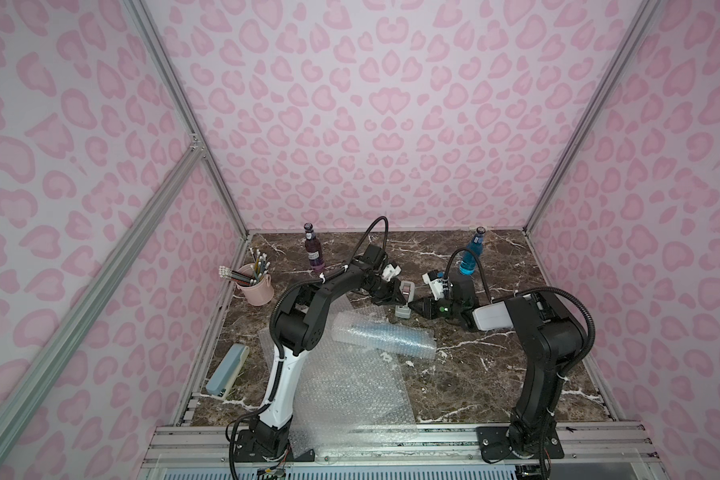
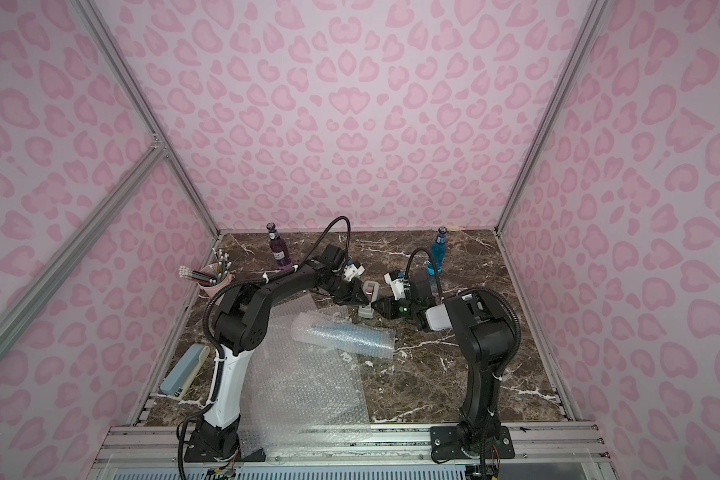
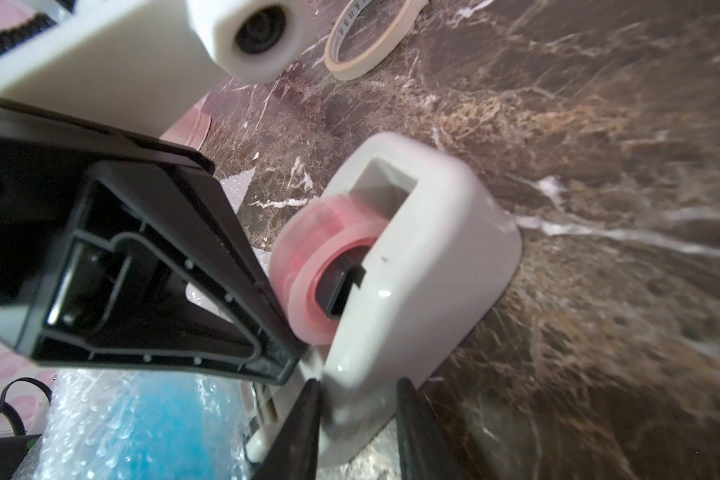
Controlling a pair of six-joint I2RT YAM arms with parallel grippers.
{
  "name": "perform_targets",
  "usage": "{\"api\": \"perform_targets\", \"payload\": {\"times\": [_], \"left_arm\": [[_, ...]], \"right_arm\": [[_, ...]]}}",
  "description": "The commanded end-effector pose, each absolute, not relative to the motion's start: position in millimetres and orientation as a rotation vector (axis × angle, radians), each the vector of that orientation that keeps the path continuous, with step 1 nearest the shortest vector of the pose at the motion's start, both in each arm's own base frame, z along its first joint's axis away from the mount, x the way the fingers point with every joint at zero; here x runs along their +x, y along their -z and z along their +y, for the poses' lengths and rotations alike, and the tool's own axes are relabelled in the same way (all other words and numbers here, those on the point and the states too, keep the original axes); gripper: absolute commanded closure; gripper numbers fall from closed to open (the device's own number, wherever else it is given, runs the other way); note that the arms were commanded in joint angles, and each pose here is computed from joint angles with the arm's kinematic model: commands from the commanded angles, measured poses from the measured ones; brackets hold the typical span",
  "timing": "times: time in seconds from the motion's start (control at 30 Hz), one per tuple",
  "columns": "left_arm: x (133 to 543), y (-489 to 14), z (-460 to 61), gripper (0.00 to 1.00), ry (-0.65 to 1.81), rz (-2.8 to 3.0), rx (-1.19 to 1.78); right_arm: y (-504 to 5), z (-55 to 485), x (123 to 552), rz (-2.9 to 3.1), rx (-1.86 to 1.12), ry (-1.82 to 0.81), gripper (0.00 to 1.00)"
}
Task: Wrap wine bottles in bubble wrap
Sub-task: Tear off the tape using the Tape Cutter.
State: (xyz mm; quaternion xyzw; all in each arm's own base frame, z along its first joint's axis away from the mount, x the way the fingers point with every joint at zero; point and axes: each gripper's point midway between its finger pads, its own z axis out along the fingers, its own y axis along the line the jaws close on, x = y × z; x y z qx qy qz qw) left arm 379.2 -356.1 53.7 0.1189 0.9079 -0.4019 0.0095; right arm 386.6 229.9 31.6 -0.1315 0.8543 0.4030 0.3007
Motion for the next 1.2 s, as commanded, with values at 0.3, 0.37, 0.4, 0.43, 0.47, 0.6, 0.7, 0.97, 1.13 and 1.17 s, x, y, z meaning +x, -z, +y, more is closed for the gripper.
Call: {"api": "perform_targets", "payload": {"times": [0.3,0.37,0.4,0.43,0.47,0.6,0.7,0.97,1.13,1.17], "left_arm": [[381,-89,-361,0.97,1.364,2.78,0.382],[380,-97,-361,0.97,1.368,2.771,0.393],[378,-100,-360,0.97,1.373,2.77,0.395],[376,-102,-360,0.97,1.379,2.773,0.395],[374,-105,-360,0.97,1.385,2.774,0.398],[361,-110,-359,0.97,1.371,2.806,0.416],[348,-102,-354,0.97,1.352,2.853,0.41],[323,-70,-345,0.97,1.28,2.957,0.375],[326,-53,-337,0.97,1.171,2.999,0.358],[328,-49,-335,0.97,1.137,3.009,0.355]], "right_arm": [[0,210,387,2.384,-0.262,-0.918,0.69],[2,209,388,2.39,-0.253,-0.908,0.7],[3,208,388,2.39,-0.25,-0.9,0.7],[3,207,389,2.392,-0.244,-0.896,0.7],[3,207,390,2.388,-0.242,-0.893,0.71],[5,206,393,2.389,-0.216,-0.893,0.71],[6,207,394,2.386,-0.207,-0.895,0.71],[2,206,399,2.374,-0.196,-0.878,0.71],[1,206,399,2.372,-0.195,-0.879,0.71],[1,205,399,2.372,-0.193,-0.877,0.71]]}}
